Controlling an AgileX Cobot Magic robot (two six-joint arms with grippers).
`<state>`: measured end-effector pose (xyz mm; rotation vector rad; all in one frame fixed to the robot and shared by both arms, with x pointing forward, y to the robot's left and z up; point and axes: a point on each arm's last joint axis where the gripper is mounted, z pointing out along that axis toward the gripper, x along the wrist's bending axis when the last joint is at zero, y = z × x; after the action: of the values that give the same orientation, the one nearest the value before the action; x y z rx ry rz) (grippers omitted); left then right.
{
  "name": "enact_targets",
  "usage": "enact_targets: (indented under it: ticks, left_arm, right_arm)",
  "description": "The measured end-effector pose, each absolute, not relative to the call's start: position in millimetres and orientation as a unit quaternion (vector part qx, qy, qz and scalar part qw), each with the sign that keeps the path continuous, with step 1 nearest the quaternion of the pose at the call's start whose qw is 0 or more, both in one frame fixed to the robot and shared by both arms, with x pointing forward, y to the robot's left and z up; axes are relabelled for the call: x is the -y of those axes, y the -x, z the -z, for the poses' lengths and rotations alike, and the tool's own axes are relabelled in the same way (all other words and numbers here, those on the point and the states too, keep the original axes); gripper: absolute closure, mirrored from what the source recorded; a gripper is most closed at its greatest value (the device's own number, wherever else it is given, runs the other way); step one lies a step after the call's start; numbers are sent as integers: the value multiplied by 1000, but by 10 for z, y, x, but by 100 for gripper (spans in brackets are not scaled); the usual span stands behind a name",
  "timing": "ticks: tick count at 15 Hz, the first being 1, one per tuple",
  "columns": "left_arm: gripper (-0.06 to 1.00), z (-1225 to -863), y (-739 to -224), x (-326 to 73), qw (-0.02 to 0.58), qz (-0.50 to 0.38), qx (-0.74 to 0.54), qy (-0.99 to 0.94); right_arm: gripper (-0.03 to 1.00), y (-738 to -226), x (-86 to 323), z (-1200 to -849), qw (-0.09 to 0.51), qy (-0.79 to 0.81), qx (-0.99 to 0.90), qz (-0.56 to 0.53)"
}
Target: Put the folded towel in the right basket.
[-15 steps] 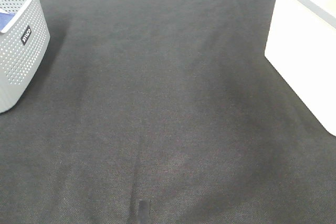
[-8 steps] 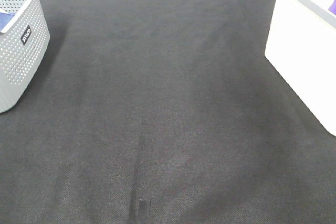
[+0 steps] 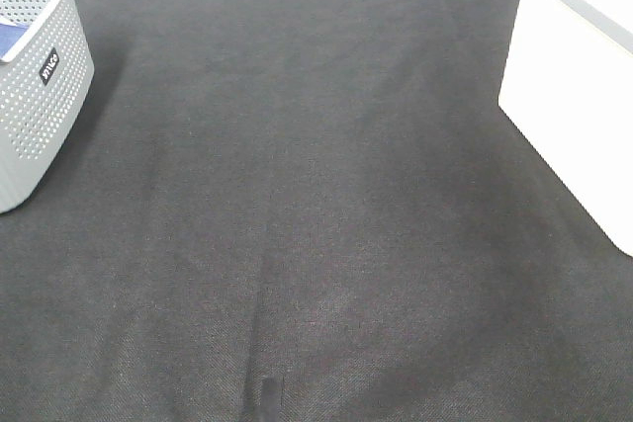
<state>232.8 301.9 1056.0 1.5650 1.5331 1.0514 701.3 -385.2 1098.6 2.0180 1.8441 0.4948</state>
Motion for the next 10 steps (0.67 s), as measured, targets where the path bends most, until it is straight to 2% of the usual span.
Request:
enact_targets:
  ticks: [5, 7, 10]
  left_arm:
    - [-5, -10560, -2328, -3019, 348, -406, -591, -604]
    - [-5, -10559, -2327, -3019, 348, -405, -592, -604]
    - [-5, -10559, -2327, -3019, 348, -406, -592, -604]
  right_arm:
    - [-1, -6810, 2742, -11523, 213, -644, -702, -219]
    - [-1, -6601, 2690, -11708, 216, -647, -694, -232]
    - [-1, -5849, 2790, -11951, 227, -656, -686, -217]
